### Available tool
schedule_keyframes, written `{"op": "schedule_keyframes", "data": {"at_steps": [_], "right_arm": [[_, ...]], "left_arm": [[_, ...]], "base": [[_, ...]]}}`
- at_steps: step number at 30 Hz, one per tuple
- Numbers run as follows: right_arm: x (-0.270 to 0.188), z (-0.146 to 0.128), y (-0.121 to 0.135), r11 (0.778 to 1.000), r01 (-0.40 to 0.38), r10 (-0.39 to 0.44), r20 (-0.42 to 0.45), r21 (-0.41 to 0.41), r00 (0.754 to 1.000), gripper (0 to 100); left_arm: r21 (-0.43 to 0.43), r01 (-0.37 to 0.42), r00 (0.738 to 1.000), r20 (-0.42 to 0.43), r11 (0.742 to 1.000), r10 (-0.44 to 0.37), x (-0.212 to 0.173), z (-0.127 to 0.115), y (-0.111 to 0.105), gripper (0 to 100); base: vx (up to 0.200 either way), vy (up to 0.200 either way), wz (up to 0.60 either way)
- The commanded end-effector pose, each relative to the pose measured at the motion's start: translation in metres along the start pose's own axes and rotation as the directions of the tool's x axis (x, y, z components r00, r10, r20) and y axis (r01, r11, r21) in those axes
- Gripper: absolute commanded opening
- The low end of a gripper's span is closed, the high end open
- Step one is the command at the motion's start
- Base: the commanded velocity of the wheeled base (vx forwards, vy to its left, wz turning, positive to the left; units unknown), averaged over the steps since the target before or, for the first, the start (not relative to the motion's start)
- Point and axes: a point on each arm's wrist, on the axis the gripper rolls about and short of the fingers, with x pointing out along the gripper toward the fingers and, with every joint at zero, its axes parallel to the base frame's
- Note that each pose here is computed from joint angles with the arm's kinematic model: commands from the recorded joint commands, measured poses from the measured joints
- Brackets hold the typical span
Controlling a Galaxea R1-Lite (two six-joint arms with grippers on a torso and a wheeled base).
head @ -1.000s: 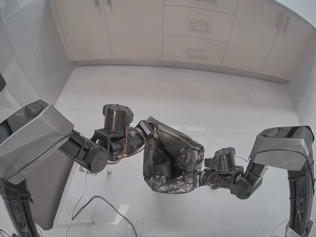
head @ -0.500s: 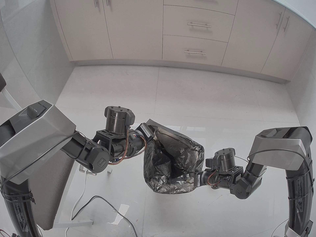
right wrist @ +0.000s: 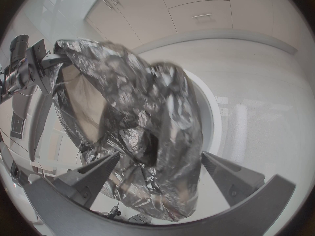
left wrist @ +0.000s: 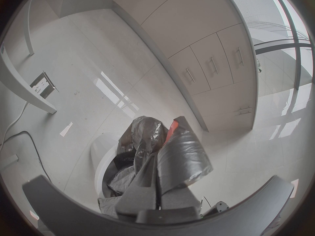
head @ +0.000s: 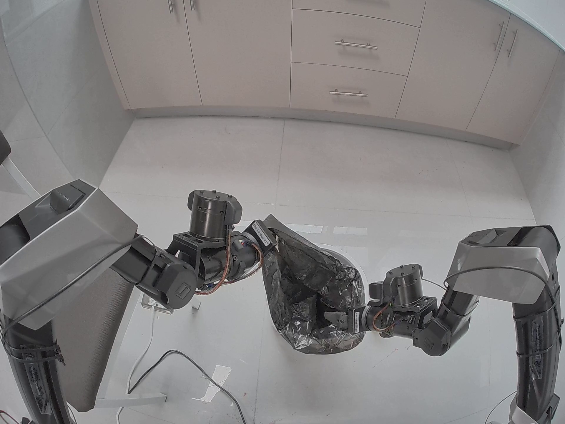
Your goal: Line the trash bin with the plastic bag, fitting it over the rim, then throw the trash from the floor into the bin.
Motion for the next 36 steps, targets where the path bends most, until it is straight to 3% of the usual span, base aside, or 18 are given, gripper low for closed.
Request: {"op": "schedule_keyframes", "data": {"at_steps": [1,4,15,30,36], "right_arm": [[-0.011,0.012,0.004,1.000,0.000,0.000,0.041,-0.004,0.999,100],[-0.016,0.022,0.006,0.999,0.032,-0.031,0.082,-0.004,0.996,100],[-0.016,0.035,0.012,1.000,0.026,-0.024,0.130,-0.014,0.991,100],[0.028,0.043,-0.032,0.977,0.208,-0.213,0.201,0.044,0.956,100],[0.029,0.044,-0.039,0.974,0.220,-0.226,0.204,0.054,0.953,100]], "left_arm": [[0.000,0.002,1.000,0.002,1.000,-0.002,0.001,0.000,0.000,0],[0.000,0.004,1.000,0.003,1.000,-0.004,0.001,0.000,0.000,0],[0.000,0.004,1.000,0.003,1.000,-0.004,0.001,0.000,0.000,0],[0.002,0.011,1.000,0.004,1.000,-0.011,0.002,-0.001,-0.001,0],[0.002,0.010,1.000,0.003,1.000,-0.010,0.002,-0.001,-0.001,0]], "base": [[0.000,0.000,0.00],[0.000,0.000,0.00],[0.000,0.000,0.00],[0.000,0.000,0.00],[0.000,0.000,0.00]]}}
